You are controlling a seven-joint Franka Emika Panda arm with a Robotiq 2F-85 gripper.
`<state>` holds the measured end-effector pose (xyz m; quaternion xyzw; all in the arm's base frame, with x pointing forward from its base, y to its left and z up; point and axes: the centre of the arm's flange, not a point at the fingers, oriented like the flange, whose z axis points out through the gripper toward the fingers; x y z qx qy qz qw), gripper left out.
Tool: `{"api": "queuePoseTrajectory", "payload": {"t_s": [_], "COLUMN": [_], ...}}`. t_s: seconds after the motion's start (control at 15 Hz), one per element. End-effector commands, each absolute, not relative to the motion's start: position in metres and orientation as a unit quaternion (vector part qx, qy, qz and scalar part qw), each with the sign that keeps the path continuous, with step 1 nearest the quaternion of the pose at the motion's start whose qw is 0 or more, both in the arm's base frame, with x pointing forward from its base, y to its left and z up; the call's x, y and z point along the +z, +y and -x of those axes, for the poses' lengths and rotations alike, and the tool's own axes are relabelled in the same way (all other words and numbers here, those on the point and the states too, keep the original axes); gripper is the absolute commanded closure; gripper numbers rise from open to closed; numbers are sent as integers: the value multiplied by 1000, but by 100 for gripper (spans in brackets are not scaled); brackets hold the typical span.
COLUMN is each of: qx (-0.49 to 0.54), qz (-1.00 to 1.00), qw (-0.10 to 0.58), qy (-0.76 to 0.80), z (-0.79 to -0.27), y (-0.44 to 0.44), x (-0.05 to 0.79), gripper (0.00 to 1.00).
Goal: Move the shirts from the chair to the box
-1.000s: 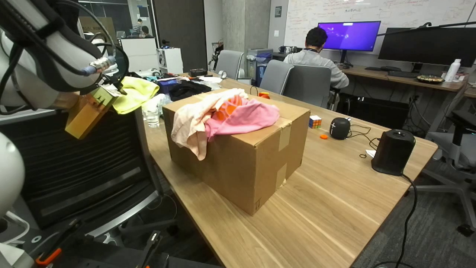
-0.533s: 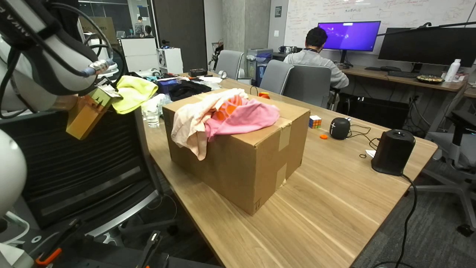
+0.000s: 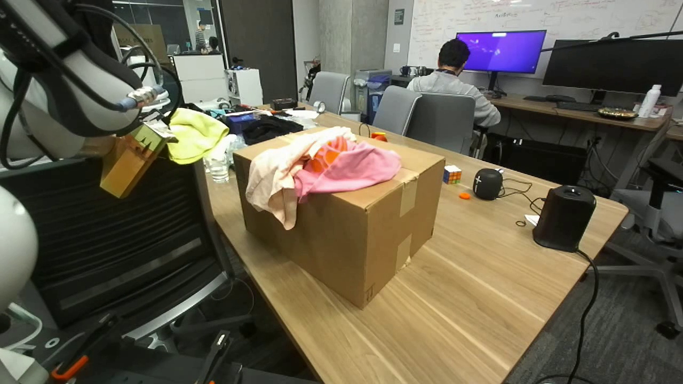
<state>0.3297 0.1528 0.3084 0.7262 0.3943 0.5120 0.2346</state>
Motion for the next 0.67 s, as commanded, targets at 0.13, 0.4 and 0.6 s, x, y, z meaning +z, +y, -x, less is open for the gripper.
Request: {"api": "queuePoseTrajectory", "payload": {"t_s": [0.13, 0.4, 0.6], "qx": [574, 609, 613], "qz": [-725, -728, -743], "qw": [234, 218, 195], "qy": [301, 226, 187], "z": [-345, -357, -361], "y": [94, 75, 58], "x": [375, 441, 471], "gripper": [96, 96, 96]}}
